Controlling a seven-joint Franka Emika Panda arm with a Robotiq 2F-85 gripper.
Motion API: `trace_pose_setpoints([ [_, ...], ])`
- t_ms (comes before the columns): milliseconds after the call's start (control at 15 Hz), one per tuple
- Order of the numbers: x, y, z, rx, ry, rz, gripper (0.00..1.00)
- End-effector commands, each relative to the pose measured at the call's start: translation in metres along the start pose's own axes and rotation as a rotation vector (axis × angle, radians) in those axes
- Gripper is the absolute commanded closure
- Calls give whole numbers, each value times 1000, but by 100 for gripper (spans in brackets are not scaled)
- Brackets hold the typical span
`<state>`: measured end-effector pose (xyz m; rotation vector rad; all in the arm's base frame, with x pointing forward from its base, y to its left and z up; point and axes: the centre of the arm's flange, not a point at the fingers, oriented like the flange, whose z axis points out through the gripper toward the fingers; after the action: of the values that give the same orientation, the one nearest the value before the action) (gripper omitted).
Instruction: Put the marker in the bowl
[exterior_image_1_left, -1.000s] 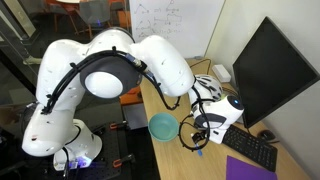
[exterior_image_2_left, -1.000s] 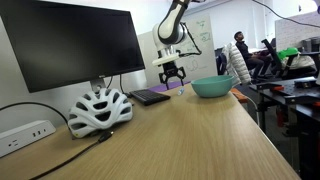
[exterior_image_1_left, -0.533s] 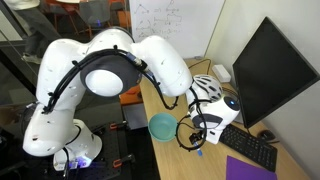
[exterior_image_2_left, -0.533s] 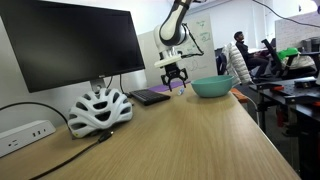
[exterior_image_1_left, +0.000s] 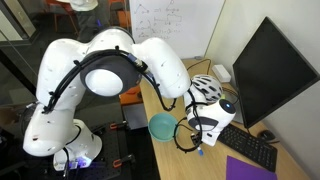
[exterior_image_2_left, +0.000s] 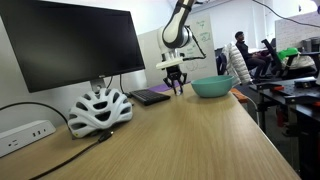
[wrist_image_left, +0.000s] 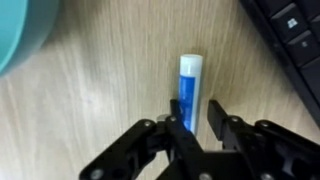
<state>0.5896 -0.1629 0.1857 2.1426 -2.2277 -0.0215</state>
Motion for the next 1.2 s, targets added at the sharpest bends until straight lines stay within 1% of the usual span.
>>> trace_pose_setpoints([
  [0, -5, 8, -8, 36, -17, 11, 93],
  [67, -5, 8, -11, 35, -21, 20, 99],
  [200, -6, 10, -21, 41, -35, 45, 95],
  [333, -10, 13, -39, 39, -34, 67, 95],
  [533, -24, 26, -73, 31, -46, 66, 95],
  [667, -42, 39, -92, 13, -67, 48, 95],
  [800, -66, 60, -109, -5, -56, 53, 95],
  [867, -77, 69, -117, -3, -37, 57, 95],
  [1133, -109, 105, -130, -54, -44, 26, 95],
])
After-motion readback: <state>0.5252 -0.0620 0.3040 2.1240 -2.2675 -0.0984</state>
